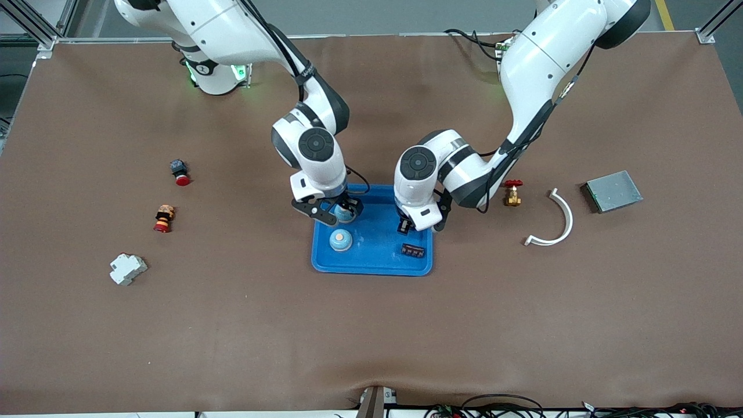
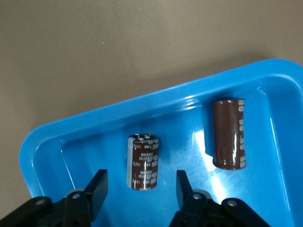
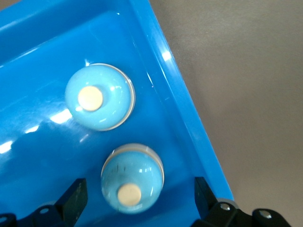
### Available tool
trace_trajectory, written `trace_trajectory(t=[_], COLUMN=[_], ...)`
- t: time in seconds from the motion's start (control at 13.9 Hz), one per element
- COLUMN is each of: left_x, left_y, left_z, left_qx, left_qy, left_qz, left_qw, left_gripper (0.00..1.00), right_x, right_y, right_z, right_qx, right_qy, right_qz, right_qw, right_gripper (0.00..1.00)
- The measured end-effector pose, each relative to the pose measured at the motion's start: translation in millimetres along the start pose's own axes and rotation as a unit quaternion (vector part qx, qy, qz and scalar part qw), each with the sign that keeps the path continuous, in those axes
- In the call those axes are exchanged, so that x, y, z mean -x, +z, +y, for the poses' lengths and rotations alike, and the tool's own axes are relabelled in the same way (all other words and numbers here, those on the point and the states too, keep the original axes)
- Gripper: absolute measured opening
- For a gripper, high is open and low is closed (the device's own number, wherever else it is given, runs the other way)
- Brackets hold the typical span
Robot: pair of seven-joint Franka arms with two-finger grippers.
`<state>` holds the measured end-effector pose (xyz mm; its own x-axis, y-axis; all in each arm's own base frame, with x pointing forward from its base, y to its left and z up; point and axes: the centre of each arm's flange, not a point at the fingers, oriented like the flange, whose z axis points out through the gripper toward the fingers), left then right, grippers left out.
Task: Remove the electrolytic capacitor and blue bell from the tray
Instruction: 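Grasp a blue bell with the right gripper while the left gripper grasps a capacitor, then lift the bell with the right gripper while the left gripper carries the capacitor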
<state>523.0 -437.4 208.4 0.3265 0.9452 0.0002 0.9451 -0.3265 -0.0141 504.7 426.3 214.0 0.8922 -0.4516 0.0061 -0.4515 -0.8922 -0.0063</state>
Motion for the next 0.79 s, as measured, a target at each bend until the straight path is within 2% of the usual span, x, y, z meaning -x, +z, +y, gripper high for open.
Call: trace_trajectory(t=[0.43,0.58,0.79], left_x=[-2.5,-4.4,-11.6], left_y=[19.4,20.1,9.0], left_z=[-2.8,-2.0,8.1], left_qx=[-0.015,-0.015,-0.002], left_qy=[-0.002,-0.004,-0.002], left_qz=[0.001,0.002,0.0], left_qw=[1.0,1.0,1.0], left_gripper=[0.59,0.35,0.34], right_x=[-4.3,-4.3,-3.6], right_y=[12.8,18.4,31.8], right_z=[-6.6,-7.3,-6.8], right_qx=[-0.007,-0.012,-0.011], right_qy=[-0.002,-0.003,-0.003], right_qz=[0.006,0.008,0.007], right_qw=[1.0,1.0,1.0], right_gripper=[1.0,1.0,1.0])
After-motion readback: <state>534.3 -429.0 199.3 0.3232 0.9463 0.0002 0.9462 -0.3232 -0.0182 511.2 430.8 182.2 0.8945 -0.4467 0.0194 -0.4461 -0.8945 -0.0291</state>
